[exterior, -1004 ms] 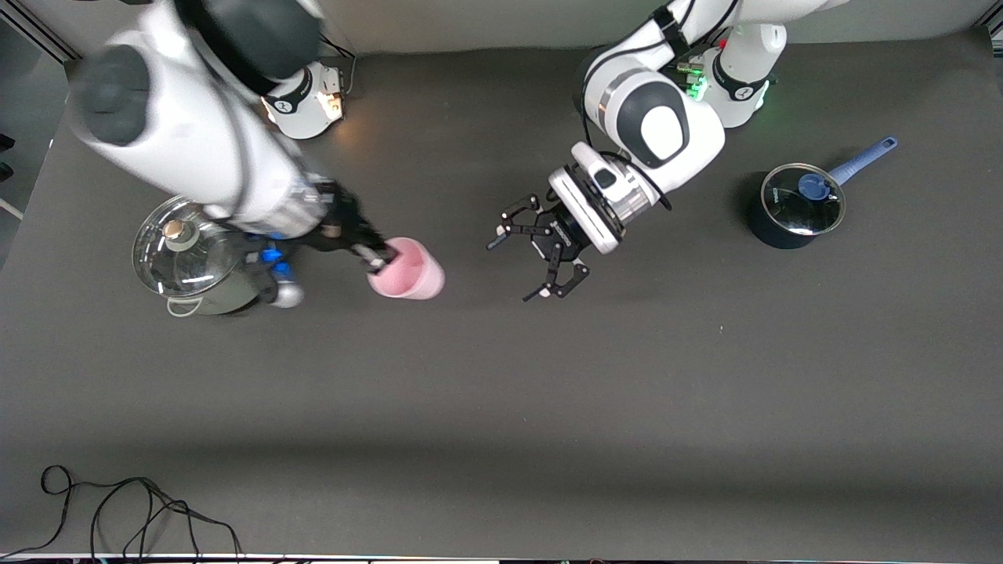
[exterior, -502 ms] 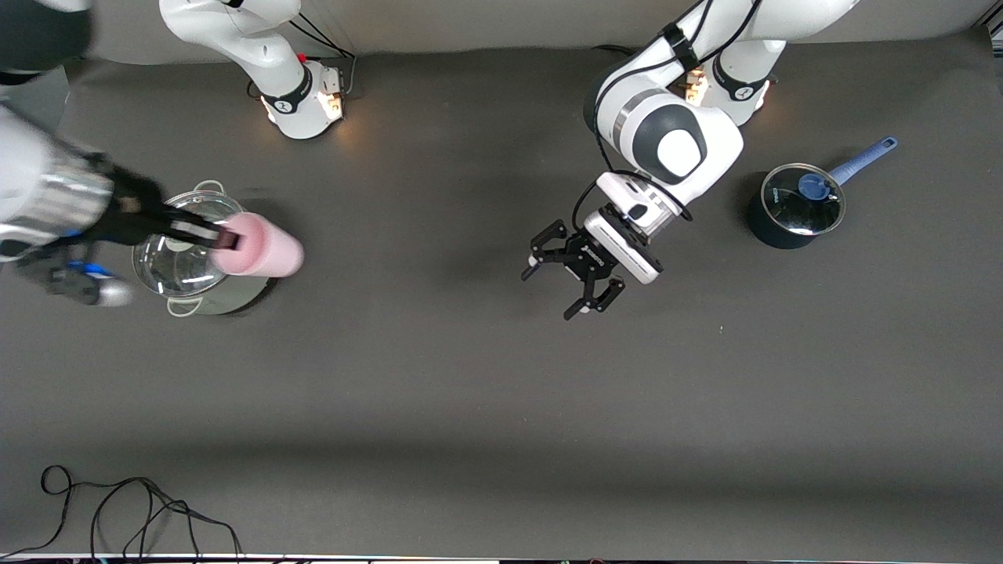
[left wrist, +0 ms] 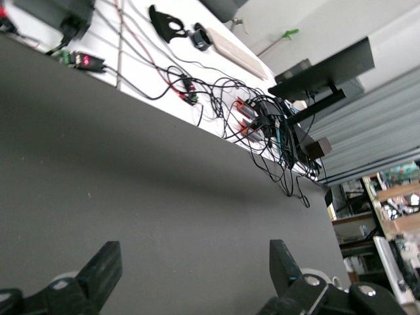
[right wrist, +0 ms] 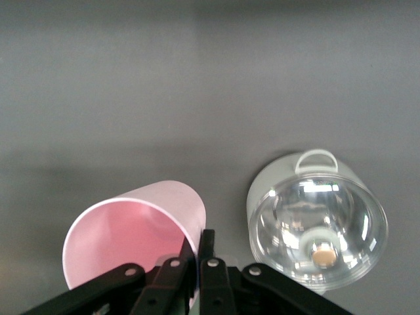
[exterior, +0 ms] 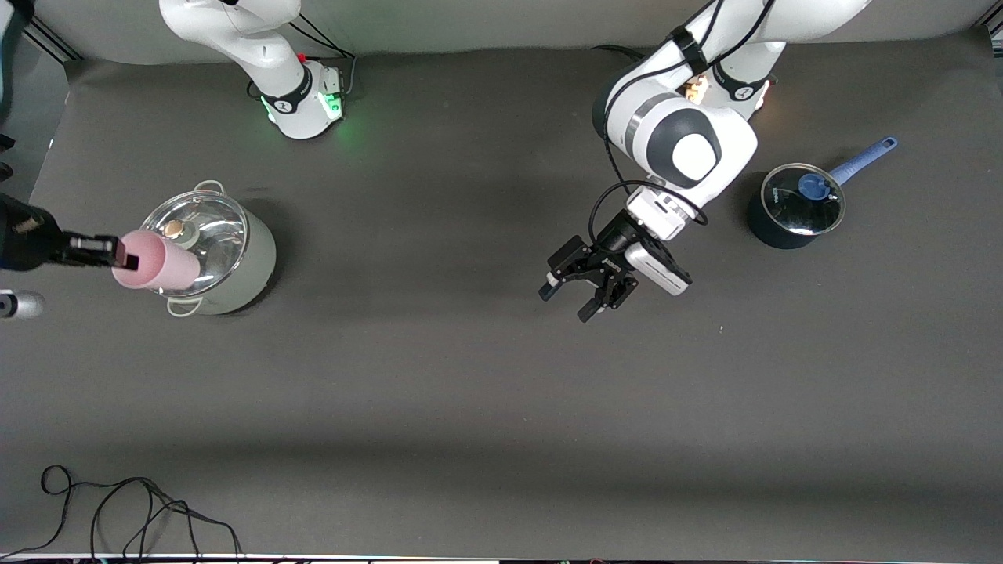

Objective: Transfer pink cup from left to right arm
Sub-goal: 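Carry the cup toward the glass pot while the left gripper withdraws, then lower the pink cup onto the table beside the glass pot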

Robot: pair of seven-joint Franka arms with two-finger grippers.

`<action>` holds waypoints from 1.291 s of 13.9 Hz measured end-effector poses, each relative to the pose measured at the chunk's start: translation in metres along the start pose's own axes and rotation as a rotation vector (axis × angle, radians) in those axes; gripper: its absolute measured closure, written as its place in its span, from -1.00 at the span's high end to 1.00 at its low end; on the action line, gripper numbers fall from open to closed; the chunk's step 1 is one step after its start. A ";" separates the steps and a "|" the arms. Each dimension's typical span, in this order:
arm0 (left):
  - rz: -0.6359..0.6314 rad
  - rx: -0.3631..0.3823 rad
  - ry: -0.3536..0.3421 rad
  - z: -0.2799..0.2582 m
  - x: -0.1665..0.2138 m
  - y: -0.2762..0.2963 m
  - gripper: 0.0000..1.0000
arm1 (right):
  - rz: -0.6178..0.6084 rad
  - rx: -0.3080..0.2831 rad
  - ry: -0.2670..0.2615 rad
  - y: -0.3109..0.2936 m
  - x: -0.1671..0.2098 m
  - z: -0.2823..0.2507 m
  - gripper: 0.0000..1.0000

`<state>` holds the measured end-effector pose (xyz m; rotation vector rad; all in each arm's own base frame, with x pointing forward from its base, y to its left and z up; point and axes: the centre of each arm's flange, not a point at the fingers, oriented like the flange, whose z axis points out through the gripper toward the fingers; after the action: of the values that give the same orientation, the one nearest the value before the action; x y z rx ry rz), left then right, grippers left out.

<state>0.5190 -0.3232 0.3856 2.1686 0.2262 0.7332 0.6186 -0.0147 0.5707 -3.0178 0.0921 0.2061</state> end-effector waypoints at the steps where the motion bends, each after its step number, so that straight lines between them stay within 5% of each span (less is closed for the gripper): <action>1: -0.054 0.003 -0.001 0.000 0.000 0.000 1.00 | 0.009 0.004 0.022 0.006 0.005 0.022 -0.91; 4: -0.242 0.029 0.003 -0.002 0.000 -0.004 1.00 | 0.038 0.012 0.080 0.024 0.008 0.095 -0.91; 10: -0.377 0.253 0.055 -0.025 0.001 -0.030 1.00 | 0.034 -0.019 0.228 0.019 -0.007 0.223 -0.91; 18: -0.483 0.283 0.082 -0.026 0.022 -0.070 1.00 | 0.011 0.037 0.217 0.040 -0.006 0.301 -0.91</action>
<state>0.5278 -0.2522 0.3554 2.2156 0.9079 0.5333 0.5701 -0.0178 0.2705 -2.9919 0.1292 -0.1220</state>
